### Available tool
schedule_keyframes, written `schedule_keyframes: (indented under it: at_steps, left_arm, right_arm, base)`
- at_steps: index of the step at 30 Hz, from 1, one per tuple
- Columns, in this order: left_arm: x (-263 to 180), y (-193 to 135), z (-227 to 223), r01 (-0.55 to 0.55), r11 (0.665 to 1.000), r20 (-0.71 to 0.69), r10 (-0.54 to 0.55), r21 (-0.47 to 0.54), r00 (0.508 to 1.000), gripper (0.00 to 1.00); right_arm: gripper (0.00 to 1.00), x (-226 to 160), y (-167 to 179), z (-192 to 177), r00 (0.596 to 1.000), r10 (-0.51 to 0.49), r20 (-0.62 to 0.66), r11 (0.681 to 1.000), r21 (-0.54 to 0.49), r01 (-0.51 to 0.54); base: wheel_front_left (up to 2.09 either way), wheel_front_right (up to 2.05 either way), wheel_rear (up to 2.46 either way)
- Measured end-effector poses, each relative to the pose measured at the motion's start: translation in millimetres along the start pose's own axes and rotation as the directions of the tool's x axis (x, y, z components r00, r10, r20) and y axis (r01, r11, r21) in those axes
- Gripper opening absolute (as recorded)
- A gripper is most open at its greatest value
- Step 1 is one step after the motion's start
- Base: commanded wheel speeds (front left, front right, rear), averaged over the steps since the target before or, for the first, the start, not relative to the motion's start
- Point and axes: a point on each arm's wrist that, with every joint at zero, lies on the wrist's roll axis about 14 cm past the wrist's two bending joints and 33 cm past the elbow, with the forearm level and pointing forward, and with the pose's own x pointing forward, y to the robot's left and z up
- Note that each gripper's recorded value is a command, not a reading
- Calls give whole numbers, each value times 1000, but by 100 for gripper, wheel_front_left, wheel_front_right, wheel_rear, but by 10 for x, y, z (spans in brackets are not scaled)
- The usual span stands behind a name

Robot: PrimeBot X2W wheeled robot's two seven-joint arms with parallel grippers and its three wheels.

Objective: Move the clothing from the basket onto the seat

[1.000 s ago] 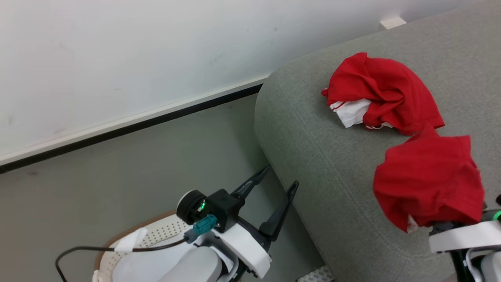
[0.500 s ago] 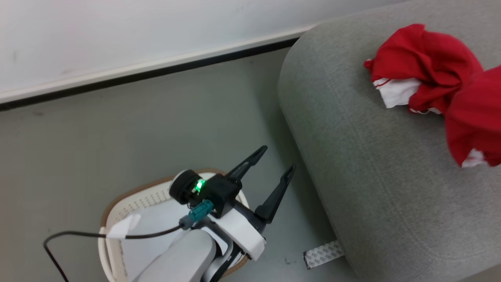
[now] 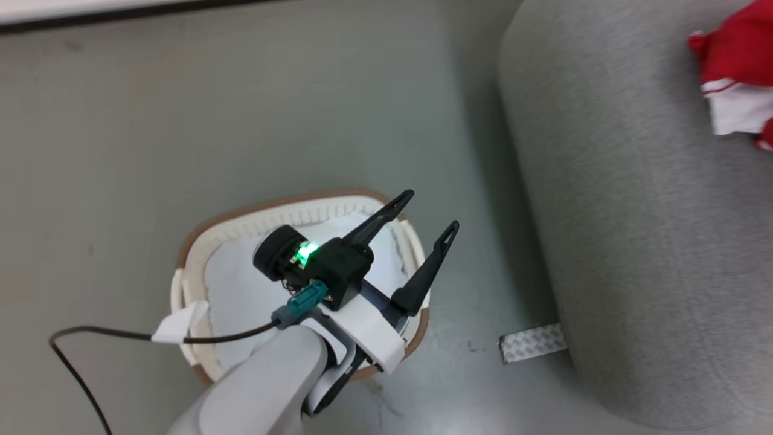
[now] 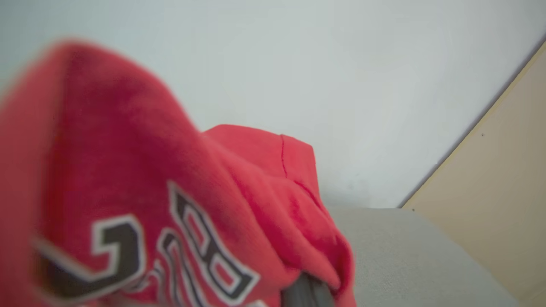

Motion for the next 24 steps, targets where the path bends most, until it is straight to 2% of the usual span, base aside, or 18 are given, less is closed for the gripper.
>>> schedule_keyframes:
  at_steps: [3,6,8,12,15,16,18,19,20,24]
  left_arm:
    - [-38,149,-123,-29,1000,-19,29,-8,999,100]
    - [-69,269,-239,-51,999,-35,50,-11,998,100]
    - [-86,322,-302,-61,998,-43,60,-18,997,100]
    - [-111,427,-402,-81,996,-55,80,-22,995,100]
    - [-129,476,-457,-93,995,-64,92,-25,994,100]
    - [-131,487,-465,-97,995,-66,96,-25,993,100]
    - [-126,493,-463,-98,995,-66,97,-22,993,100]
    - [-121,490,-451,-98,995,-63,97,-21,993,100]
    - [-118,483,-437,-97,995,-61,95,-17,994,100]
    - [-120,470,-355,-101,995,-55,100,-1,993,100]
  right_arm:
    - [0,152,19,-260,995,7,-103,998,-55,-13]
    - [0,200,121,-687,966,22,-257,996,-82,-45]
    - [0,145,160,-1043,921,18,-388,996,-77,-52]
    - [0,48,287,-1510,831,28,-556,997,-39,-60]
    - [0,9,392,-1668,797,49,-602,998,-6,-65]
    - [18,10,410,-1676,794,54,-606,998,5,-64]
    - [63,-7,426,-1669,792,63,-607,998,18,-65]
    - [63,-21,427,-1662,790,66,-610,997,17,-70]
    - [100,-37,426,-1651,787,69,-613,997,19,-73]
    - [100,-91,417,-1546,780,87,-619,995,18,-96]
  base:
    - [0,0,0]
    - [0,0,0]
    - [0,0,0]
    - [0,0,0]
    - [0,0,0]
    - [0,0,0]
    - [0,0,0]
    - [0,0,0]
    - [0,0,0]
    - [0,0,0]
